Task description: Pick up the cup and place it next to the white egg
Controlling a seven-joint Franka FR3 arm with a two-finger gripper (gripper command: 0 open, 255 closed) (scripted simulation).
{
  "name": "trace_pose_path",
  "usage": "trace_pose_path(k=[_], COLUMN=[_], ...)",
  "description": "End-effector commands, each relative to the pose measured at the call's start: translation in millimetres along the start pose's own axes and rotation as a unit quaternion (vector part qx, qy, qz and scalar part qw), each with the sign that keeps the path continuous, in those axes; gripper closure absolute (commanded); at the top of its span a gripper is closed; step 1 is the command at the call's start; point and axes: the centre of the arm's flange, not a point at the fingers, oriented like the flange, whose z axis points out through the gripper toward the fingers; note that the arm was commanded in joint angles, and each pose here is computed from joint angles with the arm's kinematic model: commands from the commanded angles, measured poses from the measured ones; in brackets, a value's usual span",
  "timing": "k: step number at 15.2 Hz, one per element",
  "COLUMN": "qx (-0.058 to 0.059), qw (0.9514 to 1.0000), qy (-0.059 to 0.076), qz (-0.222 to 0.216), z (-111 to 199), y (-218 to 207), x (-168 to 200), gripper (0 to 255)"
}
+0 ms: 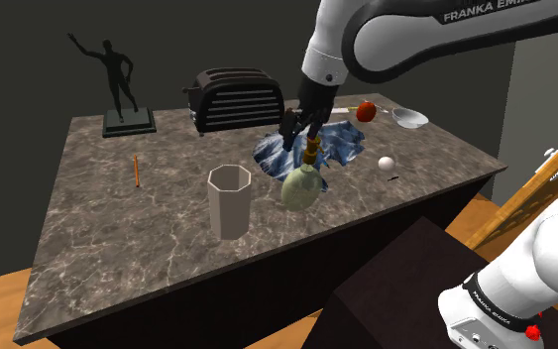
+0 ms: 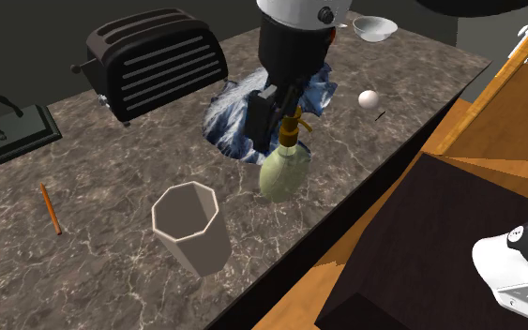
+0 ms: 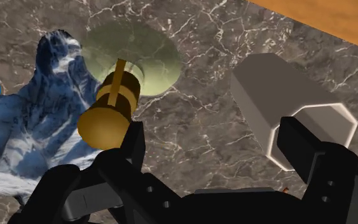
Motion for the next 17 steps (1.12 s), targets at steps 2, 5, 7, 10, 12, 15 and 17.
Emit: trace_pose_path(k=[2, 5, 7, 10, 12, 15, 17], qx=[-0.002, -0.004, -0.006, -0.008, -0.008, -0.008, -0.008], qw=[1.0000, 0.9999, 0.9998, 0.9997, 0.9997, 0.9997, 0.9997], qy=[-0.004, -0.009, -0.012, -0.017, -0.017, -0.017, -0.017], qz=[-0.004, -0.009, -0.012, -0.016, -0.016, -0.016, -0.016], z=[26, 51, 68, 93, 99, 115, 125], y=[-27, -51, -67, -91, -91, -90, -90], x=[22, 44, 58, 79, 79, 78, 78], gripper=[0, 0, 0, 0, 0, 0, 0])
